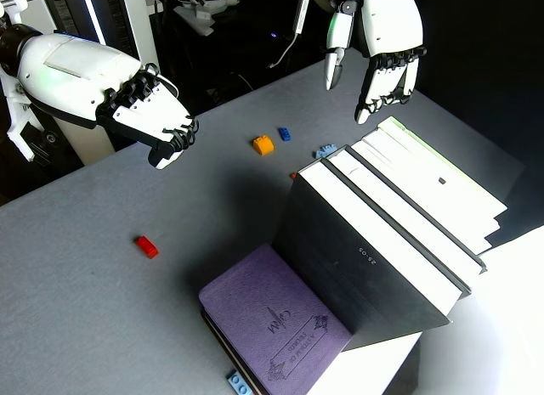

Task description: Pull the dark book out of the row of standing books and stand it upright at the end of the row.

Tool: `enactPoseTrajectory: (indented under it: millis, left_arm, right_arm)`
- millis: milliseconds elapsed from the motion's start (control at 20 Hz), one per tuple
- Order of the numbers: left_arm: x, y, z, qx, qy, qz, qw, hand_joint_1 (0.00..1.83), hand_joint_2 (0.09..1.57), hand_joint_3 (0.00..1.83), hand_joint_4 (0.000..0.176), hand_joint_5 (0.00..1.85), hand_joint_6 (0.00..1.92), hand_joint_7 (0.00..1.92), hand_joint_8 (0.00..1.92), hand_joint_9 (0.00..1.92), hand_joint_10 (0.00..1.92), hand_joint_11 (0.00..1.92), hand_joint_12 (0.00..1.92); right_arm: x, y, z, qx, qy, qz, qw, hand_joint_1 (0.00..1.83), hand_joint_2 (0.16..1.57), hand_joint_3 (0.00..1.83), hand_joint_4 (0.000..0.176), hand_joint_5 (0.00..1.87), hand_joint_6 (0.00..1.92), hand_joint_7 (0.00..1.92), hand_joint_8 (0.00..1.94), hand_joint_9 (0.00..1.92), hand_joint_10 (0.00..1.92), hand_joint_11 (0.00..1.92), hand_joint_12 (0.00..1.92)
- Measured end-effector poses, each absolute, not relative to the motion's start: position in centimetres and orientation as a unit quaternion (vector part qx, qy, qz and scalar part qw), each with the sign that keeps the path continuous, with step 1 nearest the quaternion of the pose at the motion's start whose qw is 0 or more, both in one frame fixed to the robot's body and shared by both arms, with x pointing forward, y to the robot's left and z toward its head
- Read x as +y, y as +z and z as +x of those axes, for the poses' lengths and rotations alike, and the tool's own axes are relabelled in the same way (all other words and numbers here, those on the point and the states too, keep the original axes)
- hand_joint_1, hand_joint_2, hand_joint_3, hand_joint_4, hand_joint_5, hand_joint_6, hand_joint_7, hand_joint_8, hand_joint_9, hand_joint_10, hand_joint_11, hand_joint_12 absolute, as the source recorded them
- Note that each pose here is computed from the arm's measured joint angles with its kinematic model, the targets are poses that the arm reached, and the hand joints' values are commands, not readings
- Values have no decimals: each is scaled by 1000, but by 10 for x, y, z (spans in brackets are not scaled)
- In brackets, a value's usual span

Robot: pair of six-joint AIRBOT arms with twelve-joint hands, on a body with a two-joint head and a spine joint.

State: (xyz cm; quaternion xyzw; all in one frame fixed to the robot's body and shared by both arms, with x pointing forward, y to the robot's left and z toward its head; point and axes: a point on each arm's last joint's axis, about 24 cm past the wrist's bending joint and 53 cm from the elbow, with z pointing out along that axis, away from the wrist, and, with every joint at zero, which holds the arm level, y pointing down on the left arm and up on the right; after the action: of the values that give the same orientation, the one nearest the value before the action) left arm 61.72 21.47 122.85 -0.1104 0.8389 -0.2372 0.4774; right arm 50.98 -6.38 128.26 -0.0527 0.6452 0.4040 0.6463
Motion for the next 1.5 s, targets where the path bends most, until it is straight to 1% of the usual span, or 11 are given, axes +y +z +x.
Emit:
enactPoseTrajectory:
  millis: [50, 200, 350, 550, 650, 700, 800, 1000, 1100, 1250, 1500]
  left_arm:
    - [214, 1230, 618, 837, -239, -109, 480, 67, 1257, 0, 47, 179, 0, 246, 1, 266, 3, 173, 364]
    - [214, 1230, 618, 837, -240, -109, 479, 61, 1265, 1, 30, 192, 4, 232, 0, 272, 3, 166, 360]
    - [214, 1230, 618, 837, -239, -109, 479, 66, 1250, 0, 50, 187, 0, 213, 3, 263, 1, 218, 277]
    - [215, 1229, 618, 838, -238, -110, 479, 132, 1245, 1, 47, 190, 0, 226, 0, 273, 2, 293, 133]
    - [214, 1229, 618, 838, -239, -109, 479, 95, 1250, 1, 52, 180, 8, 227, 5, 262, 5, 298, 120]
    - [214, 1230, 618, 837, -240, -110, 479, 108, 1250, 1, 54, 186, 9, 224, 3, 251, 0, 284, 110]
    - [218, 1229, 619, 838, -235, -113, 479, 105, 1256, 3, 42, 183, 6, 223, 2, 260, 5, 293, 111]
    - [216, 1230, 619, 837, -238, -111, 480, 24, 1265, 3, 55, 176, 1, 224, 1, 253, 0, 282, 101]
    - [217, 1230, 619, 837, -237, -111, 481, 38, 1255, 0, 59, 179, 3, 214, 2, 255, 2, 281, 99]
    - [217, 1230, 619, 838, -235, -110, 481, 4, 1255, 0, 43, 224, 13, 251, 11, 287, 11, 317, 113]
    - [217, 1230, 619, 837, -236, -109, 481, 110, 1246, 0, 53, 207, 1, 234, 0, 278, 0, 306, 102]
  right_arm:
    - [-63, 1284, 509, 643, 404, -55, 648, 24, 1164, 163, 0, 0, 153, 29, 47, 0, 9, 0, 0]
    - [-64, 1282, 510, 646, 404, -53, 646, 2, 1178, 138, 0, 0, 59, 0, 1, 0, 0, 0, 0]
    - [-63, 1283, 509, 645, 405, -54, 646, 0, 1179, 127, 0, 0, 0, 0, 0, 0, 0, 0, 0]
    - [-59, 1302, 515, 630, 407, -49, 660, 0, 1166, 117, 0, 54, 24, 22, 9, 0, 0, 0, 0]
    - [-52, 1319, 529, 617, 400, -53, 675, 0, 1168, 114, 21, 202, 90, 44, 17, 0, 0, 0, 0]
    - [-52, 1325, 533, 612, 404, -48, 678, 0, 1190, 75, 21, 293, 228, 65, 3, 0, 0, 0, 0]
    - [-58, 1342, 539, 595, 406, -43, 693, 0, 1203, 37, 0, 417, 513, 111, 2, 0, 0, 0, 0]
    - [-47, 1365, 527, 553, 400, -94, 725, 0, 1204, 31, 0, 537, 593, 125, 6, 0, 0, 0, 0]
    - [-44, 1375, 524, 534, 399, -113, 737, 0, 1200, 21, 0, 499, 633, 114, 0, 0, 0, 0, 0]
    - [-50, 1388, 540, 515, 401, -100, 751, 0, 1204, 21, 0, 493, 640, 122, 4, 0, 0, 0, 0]
    - [-43, 1416, 556, 468, 401, -101, 781, 0, 1205, 13, 0, 485, 695, 132, 13, 0, 0, 0, 0]
